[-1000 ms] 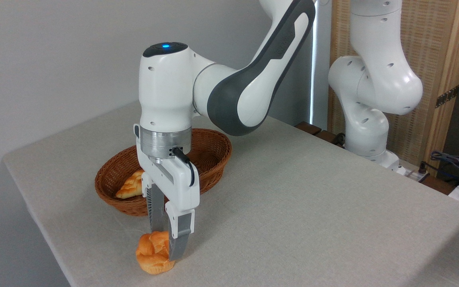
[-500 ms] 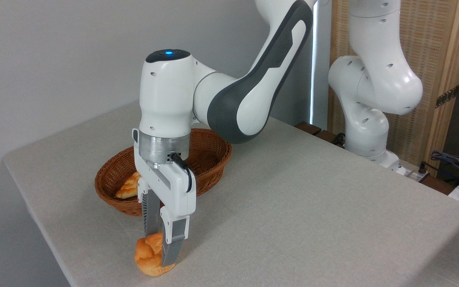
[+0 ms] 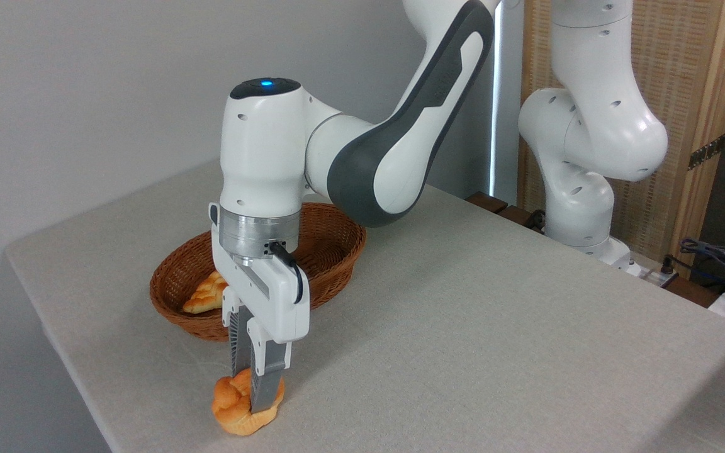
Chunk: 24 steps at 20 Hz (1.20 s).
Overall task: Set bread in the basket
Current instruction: 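Lift the held bun and carry it over the wicker basket, then lower the bun into the basket beside the long roll and open the gripper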
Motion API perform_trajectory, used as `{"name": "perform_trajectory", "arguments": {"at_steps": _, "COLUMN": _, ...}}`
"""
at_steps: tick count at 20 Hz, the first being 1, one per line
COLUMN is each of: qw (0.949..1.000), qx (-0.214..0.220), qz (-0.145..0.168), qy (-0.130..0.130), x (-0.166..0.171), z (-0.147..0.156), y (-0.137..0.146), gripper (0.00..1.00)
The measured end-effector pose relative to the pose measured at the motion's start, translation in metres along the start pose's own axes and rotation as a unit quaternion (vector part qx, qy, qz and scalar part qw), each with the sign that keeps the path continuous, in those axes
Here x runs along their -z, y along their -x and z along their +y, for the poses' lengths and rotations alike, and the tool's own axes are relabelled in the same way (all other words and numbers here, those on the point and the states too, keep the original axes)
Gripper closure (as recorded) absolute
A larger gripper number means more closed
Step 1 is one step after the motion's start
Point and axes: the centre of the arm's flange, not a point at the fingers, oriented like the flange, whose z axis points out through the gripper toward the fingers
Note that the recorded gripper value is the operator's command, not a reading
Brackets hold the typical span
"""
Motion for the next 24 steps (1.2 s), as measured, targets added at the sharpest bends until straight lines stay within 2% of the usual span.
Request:
{"name": "perform_trajectory", "arguments": {"at_steps": 3, "qw": 1.0000, "qx": 0.004, "qz": 0.002, "qy": 0.001, "x": 0.001, "z": 0.000, "y": 0.000, "gripper": 0.61}}
{"name": "perform_trajectory", "arguments": {"at_steps": 6, "qw": 0.9988, "qx": 0.041, "qz": 0.021, "qy": 0.017, "x": 0.016, "z": -0.011, "y": -0.003, "gripper": 0.61}}
{"name": "perform_trajectory", "arguments": {"at_steps": 10, "qw": 0.9953, "qx": 0.055, "qz": -0.008, "qy": 0.079, "x": 0.084, "z": -0.035, "y": -0.015, "gripper": 0.60}}
{"name": "perform_trajectory", "arguments": {"at_steps": 11, "qw": 0.9944, "qx": 0.054, "qz": -0.014, "qy": 0.089, "x": 0.103, "z": -0.037, "y": -0.018, "gripper": 0.60}}
{"name": "perform_trajectory", "arguments": {"at_steps": 13, "qw": 0.9942, "qx": 0.054, "qz": -0.011, "qy": 0.093, "x": 0.136, "z": -0.033, "y": -0.029, "gripper": 0.59}}
{"name": "perform_trajectory", "arguments": {"at_steps": 15, "qw": 0.9938, "qx": 0.047, "qz": -0.010, "qy": 0.100, "x": 0.159, "z": -0.015, "y": -0.042, "gripper": 0.57}}
{"name": "perform_trajectory", "arguments": {"at_steps": 18, "qw": 0.9920, "qx": 0.028, "qz": -0.022, "qy": 0.121, "x": 0.173, "z": 0.023, "y": -0.061, "gripper": 0.57}}
{"name": "perform_trajectory", "arguments": {"at_steps": 21, "qw": 0.9901, "qx": 0.000, "qz": -0.035, "qy": 0.136, "x": 0.169, "z": 0.068, "y": -0.071, "gripper": 0.56}}
{"name": "perform_trajectory", "arguments": {"at_steps": 24, "qw": 0.9872, "qx": -0.041, "qz": -0.072, "qy": 0.136, "x": 0.155, "z": 0.115, "y": -0.067, "gripper": 0.55}}
